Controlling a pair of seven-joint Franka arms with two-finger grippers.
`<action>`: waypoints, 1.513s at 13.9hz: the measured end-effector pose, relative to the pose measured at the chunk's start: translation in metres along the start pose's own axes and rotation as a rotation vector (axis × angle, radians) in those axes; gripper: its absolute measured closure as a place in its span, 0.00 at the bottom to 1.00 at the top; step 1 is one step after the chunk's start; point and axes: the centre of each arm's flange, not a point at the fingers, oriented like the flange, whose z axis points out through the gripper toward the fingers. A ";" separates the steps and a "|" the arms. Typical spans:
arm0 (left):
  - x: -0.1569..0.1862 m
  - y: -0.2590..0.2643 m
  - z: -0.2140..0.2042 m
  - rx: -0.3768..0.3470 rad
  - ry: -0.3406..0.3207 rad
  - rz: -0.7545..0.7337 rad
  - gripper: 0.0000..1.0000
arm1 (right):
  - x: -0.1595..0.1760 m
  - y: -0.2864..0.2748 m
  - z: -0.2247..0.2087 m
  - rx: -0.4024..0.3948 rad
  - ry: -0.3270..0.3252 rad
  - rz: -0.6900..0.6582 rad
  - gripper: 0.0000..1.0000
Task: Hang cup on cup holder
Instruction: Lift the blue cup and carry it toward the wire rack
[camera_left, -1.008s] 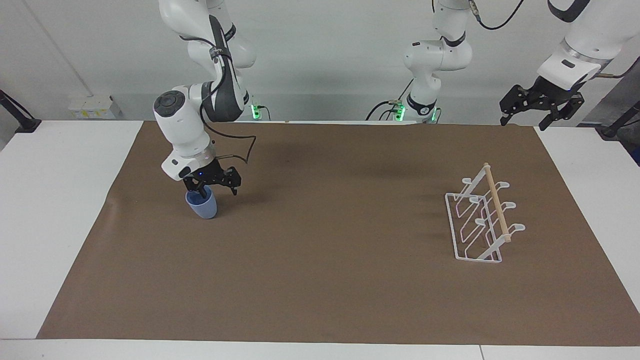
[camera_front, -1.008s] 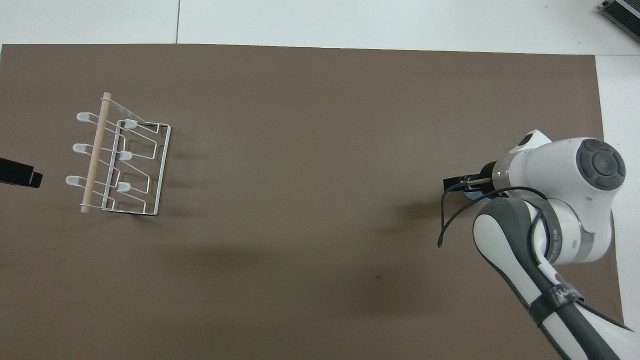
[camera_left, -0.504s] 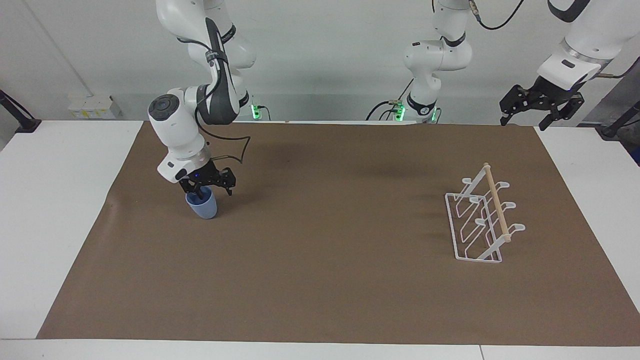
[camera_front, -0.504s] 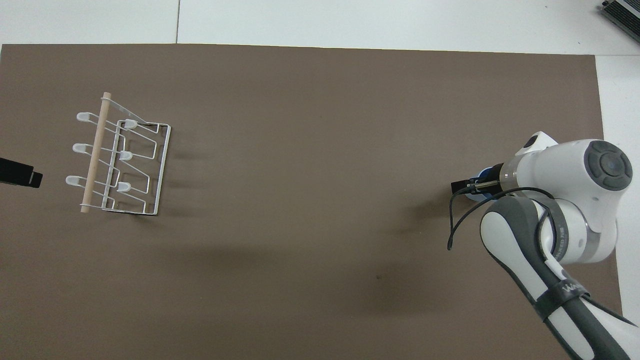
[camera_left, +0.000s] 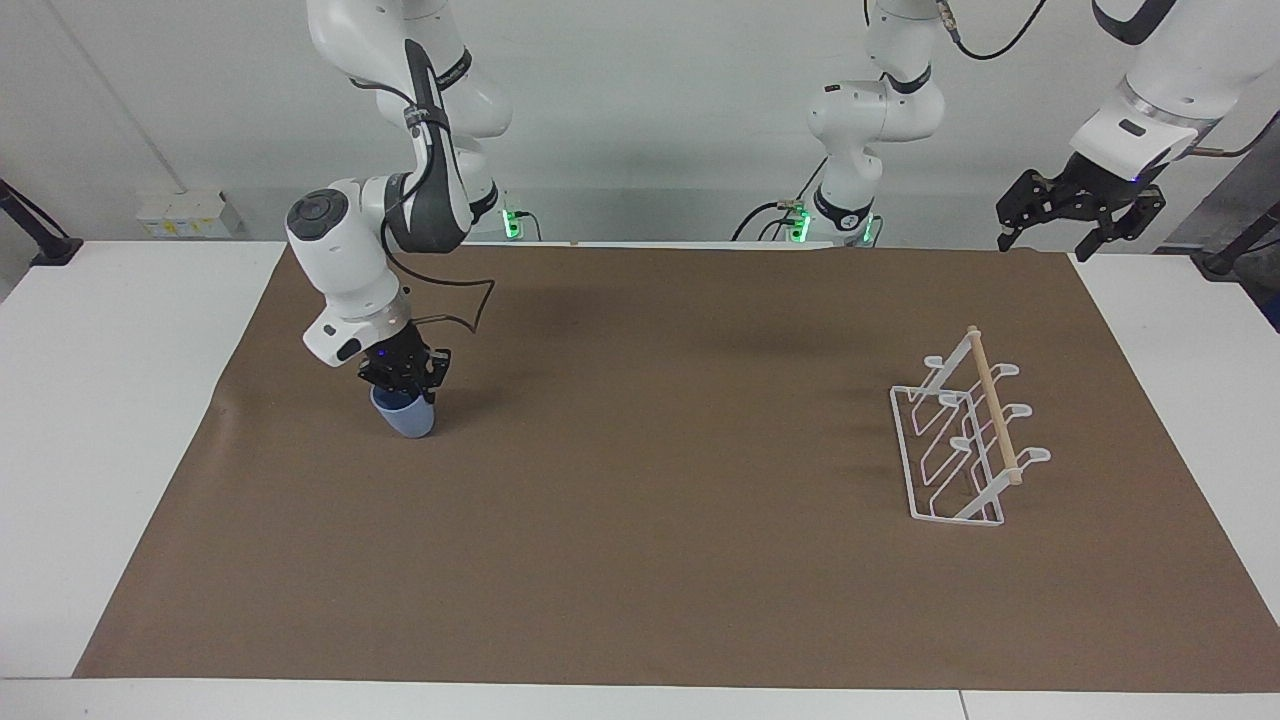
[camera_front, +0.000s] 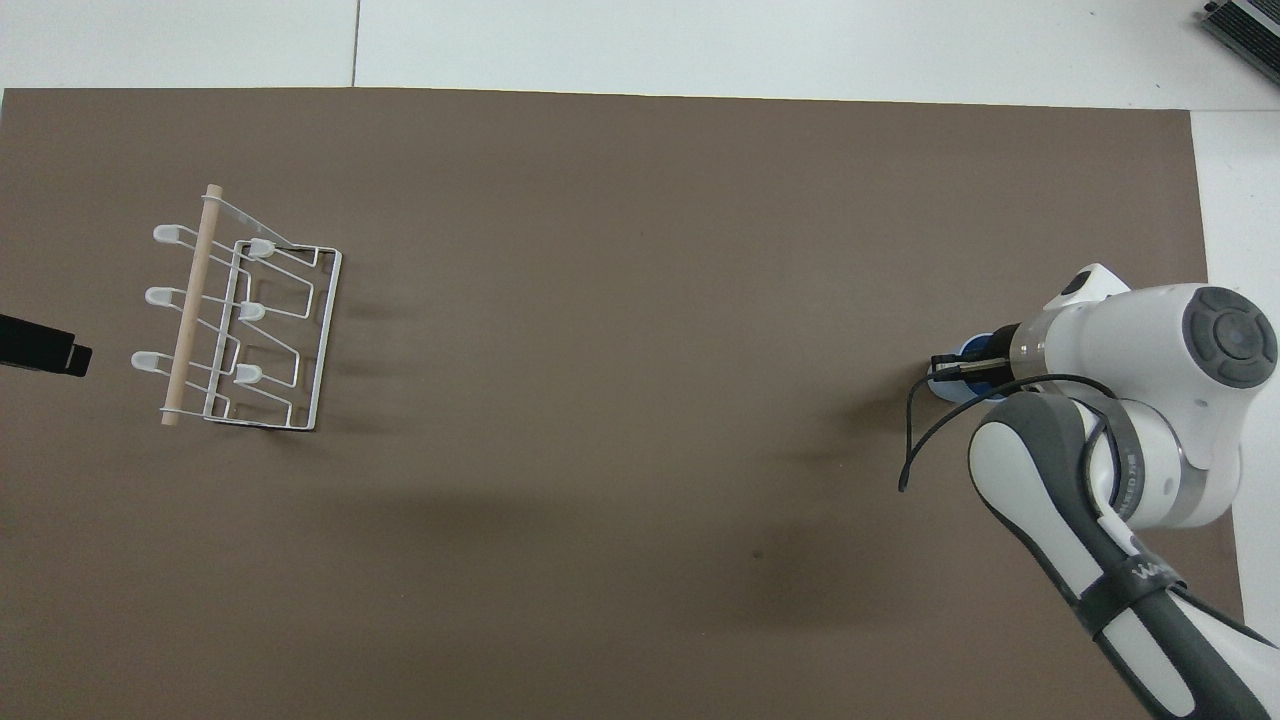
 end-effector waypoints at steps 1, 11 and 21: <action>0.000 0.001 0.000 0.000 0.000 0.002 0.00 | 0.000 0.000 -0.001 0.001 0.003 0.011 0.94; 0.000 0.002 -0.001 0.000 0.003 0.004 0.00 | 0.056 -0.140 -0.128 0.078 0.117 -0.201 0.94; -0.002 -0.004 -0.001 -0.001 0.001 -0.007 0.00 | 0.019 -0.345 -0.205 0.791 0.297 -0.039 0.94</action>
